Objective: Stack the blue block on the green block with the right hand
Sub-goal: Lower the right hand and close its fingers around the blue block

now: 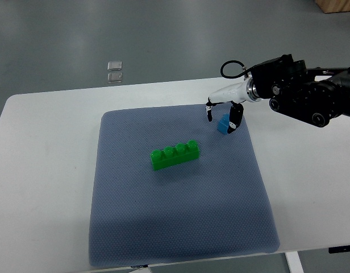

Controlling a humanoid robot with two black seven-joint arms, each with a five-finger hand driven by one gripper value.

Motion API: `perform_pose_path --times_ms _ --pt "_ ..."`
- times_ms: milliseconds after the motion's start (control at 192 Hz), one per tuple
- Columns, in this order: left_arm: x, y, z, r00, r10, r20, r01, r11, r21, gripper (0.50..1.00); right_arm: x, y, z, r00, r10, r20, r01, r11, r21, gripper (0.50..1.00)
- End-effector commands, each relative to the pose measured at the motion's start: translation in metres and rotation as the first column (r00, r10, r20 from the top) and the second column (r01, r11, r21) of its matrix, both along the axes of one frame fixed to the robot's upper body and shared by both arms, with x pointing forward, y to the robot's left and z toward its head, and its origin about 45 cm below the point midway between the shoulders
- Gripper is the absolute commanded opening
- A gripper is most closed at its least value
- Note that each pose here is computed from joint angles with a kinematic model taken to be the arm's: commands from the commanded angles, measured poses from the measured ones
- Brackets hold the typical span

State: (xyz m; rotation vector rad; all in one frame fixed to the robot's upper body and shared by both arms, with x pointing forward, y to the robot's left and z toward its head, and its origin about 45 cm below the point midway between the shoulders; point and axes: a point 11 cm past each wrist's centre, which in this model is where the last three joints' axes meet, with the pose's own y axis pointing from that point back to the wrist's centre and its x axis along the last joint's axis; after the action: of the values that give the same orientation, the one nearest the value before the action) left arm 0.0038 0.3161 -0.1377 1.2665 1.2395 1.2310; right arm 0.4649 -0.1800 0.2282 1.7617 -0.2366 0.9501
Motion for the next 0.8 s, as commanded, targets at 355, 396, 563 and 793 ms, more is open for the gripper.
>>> perform_pose_path --times_ms 355,396,563,793 --pt "0.000 0.000 0.000 1.000 -0.001 -0.001 0.001 1.000 -0.001 1.000 0.003 -0.010 -0.016 0.999 -0.019 0.031 0.019 1.000 0.007 0.872" --pt "0.000 0.000 0.000 1.000 0.000 -0.001 0.000 1.000 0.000 1.000 0.003 -0.010 -0.016 0.999 -0.018 0.033 0.018 1.000 0.006 0.868" --pt "0.000 0.000 0.000 1.000 -0.002 -0.001 0.002 1.000 -0.001 1.000 0.003 -0.009 -0.017 0.999 -0.014 0.034 0.014 1.000 0.012 0.832" --pt "0.000 0.000 0.000 1.000 -0.001 -0.001 0.001 1.000 0.000 1.000 0.003 -0.012 -0.019 0.999 -0.006 0.044 0.006 1.000 0.001 0.766"
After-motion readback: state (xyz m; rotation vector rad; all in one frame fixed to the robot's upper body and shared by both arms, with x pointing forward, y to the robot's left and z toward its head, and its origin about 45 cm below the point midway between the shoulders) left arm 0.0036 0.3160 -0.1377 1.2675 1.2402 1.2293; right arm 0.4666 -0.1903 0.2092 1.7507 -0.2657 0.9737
